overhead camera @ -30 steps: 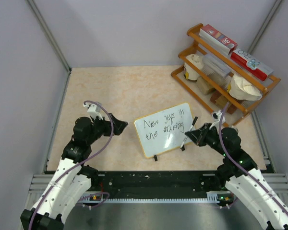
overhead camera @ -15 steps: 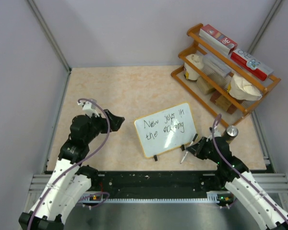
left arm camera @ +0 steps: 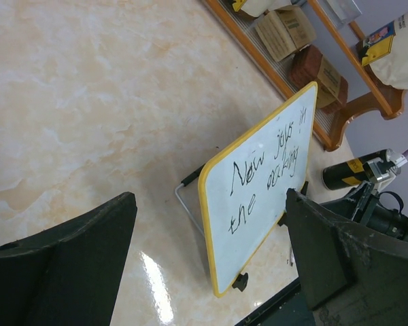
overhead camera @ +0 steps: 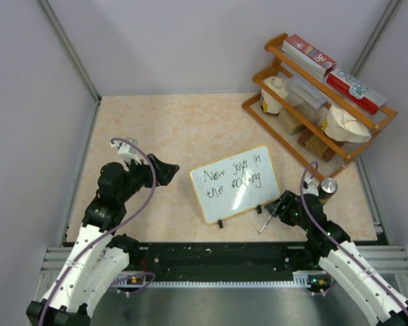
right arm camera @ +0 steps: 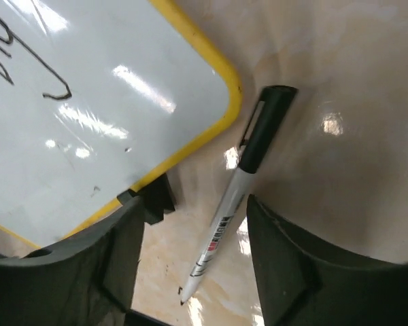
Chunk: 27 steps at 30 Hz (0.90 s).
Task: Write a sentence on the whiteboard
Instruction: Put down the whiteboard marker without the cap at the corner of the board, then reset both arms
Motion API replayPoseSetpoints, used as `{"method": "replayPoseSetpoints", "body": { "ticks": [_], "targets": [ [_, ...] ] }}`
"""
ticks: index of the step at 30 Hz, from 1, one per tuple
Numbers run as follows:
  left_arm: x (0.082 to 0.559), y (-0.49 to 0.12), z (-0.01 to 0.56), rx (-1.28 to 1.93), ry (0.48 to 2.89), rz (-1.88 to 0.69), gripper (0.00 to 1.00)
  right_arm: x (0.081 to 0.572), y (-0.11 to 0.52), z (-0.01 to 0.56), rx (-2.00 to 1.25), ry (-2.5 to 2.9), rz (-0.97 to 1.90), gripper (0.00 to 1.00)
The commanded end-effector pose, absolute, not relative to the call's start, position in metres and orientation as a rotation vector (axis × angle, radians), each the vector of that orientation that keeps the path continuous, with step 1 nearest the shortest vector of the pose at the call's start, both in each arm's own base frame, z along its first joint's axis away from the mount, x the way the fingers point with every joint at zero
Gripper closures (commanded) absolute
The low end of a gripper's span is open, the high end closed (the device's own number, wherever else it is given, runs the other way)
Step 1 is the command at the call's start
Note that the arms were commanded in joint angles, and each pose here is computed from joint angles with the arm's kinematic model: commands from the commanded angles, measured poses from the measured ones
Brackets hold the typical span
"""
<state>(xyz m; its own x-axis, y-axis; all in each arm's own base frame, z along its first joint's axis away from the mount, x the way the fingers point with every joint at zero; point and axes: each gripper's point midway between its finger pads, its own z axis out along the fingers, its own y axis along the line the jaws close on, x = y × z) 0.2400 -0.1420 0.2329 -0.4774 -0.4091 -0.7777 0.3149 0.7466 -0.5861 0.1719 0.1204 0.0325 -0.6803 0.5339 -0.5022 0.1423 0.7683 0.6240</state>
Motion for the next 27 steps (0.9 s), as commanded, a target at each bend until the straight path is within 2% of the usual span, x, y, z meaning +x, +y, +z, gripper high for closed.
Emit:
{"method": "replayPoseSetpoints", "body": {
  "ticks": [1, 3, 4, 5, 9, 14, 17, 23, 27],
  "targets": [
    [0.243, -0.150, 0.260, -0.027, 1.798, -0.906, 0.06, 0.190, 0.114, 0.060, 0.497, 2.170, 0.686, 0.34],
    [0.243, -0.151, 0.260, -0.021, 1.797, -0.912, 0.06, 0.193, 0.115, 0.071, 0.477, 2.153, 0.689, 0.24],
    [0.243, -0.151, 0.259, -0.017, 1.793, -0.915, 0.06, 0.194, 0.115, 0.076, 0.456, 2.147, 0.686, 0.16],
    [0.242, -0.153, 0.260, -0.005, 1.791, -0.925, 0.07, 0.197, 0.117, 0.087, 0.438, 2.126, 0.694, 0.01],
    [0.241, -0.155, 0.254, 0.034, 1.797, -0.920, 0.07, 0.205, 0.117, 0.116, 0.351, 2.078, 0.668, 0.01],
    [0.244, -0.150, 0.235, 0.058, 1.848, -0.853, 0.06, 0.227, 0.097, 0.151, 0.242, 2.015, 0.462, 0.01],
    [0.247, -0.142, 0.220, 0.057, 1.897, -0.776, 0.01, 0.239, 0.080, 0.169, 0.232, 1.966, 0.331, 0.01],
    [0.261, -0.108, 0.193, -0.039, 1.951, -0.539, 0.01, 0.255, 0.057, 0.202, 0.266, 1.802, 0.203, 0.01],
    [0.267, -0.093, 0.182, -0.096, 1.959, -0.444, 0.01, 0.262, 0.030, 0.209, 0.260, 1.742, 0.007, 0.01]
  ]
}}
